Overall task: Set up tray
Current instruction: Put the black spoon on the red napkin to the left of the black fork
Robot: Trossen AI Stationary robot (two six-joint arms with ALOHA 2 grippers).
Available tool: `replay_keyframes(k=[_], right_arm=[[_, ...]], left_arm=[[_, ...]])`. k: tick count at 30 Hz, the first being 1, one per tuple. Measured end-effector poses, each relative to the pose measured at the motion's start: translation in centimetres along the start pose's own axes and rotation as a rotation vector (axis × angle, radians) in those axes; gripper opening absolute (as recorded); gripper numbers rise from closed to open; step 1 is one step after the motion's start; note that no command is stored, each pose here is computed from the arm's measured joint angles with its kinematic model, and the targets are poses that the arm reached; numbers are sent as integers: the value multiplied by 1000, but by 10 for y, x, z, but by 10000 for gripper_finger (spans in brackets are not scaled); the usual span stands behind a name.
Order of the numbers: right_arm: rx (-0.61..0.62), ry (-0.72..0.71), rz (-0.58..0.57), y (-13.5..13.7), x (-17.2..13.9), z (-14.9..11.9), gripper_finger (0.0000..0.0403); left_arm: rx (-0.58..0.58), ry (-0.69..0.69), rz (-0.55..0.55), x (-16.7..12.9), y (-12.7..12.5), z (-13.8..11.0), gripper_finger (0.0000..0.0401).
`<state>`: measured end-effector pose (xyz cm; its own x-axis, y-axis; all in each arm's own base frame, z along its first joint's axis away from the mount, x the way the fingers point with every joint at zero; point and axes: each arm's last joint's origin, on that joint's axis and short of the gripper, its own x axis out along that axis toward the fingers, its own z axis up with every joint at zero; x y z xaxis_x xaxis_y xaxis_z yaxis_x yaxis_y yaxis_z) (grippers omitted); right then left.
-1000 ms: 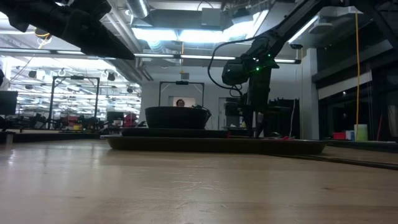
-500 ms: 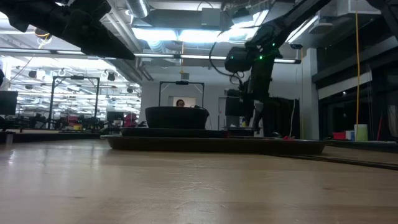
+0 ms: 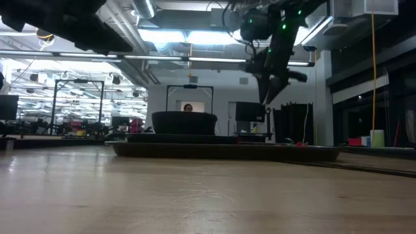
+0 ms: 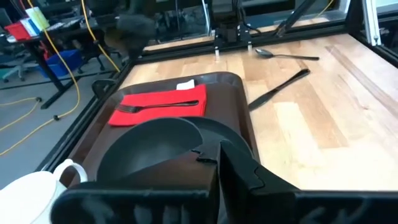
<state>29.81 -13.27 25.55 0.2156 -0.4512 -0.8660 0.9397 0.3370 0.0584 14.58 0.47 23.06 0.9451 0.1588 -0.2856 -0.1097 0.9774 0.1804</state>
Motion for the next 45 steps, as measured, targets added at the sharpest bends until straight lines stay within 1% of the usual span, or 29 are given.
replay_keyframes(k=[4,10,16,23,30,34,45], right_arm=[[-41,-19,-20,10,-20,-21,90],[-88,16,-21,25,-39,-53,90],[-107,36,13,40,-55,-86,90],[-166,66,49,52,-77,-127,90],[-110,129,44,53,-98,-167,90],[-86,148,35,51,-109,-187,90],[21,183,-23,38,-131,-227,90]], left_arm=[[-1,-5,-1,-6,1,0,1],[-23,-11,-3,-11,2,-1,5],[-26,-14,-2,-12,2,0,4],[-29,-14,-2,-12,2,0,2],[-30,-15,-2,-12,2,0,1],[-67,-15,-2,-12,2,0,3],[-79,-15,-2,-12,2,0,2]])
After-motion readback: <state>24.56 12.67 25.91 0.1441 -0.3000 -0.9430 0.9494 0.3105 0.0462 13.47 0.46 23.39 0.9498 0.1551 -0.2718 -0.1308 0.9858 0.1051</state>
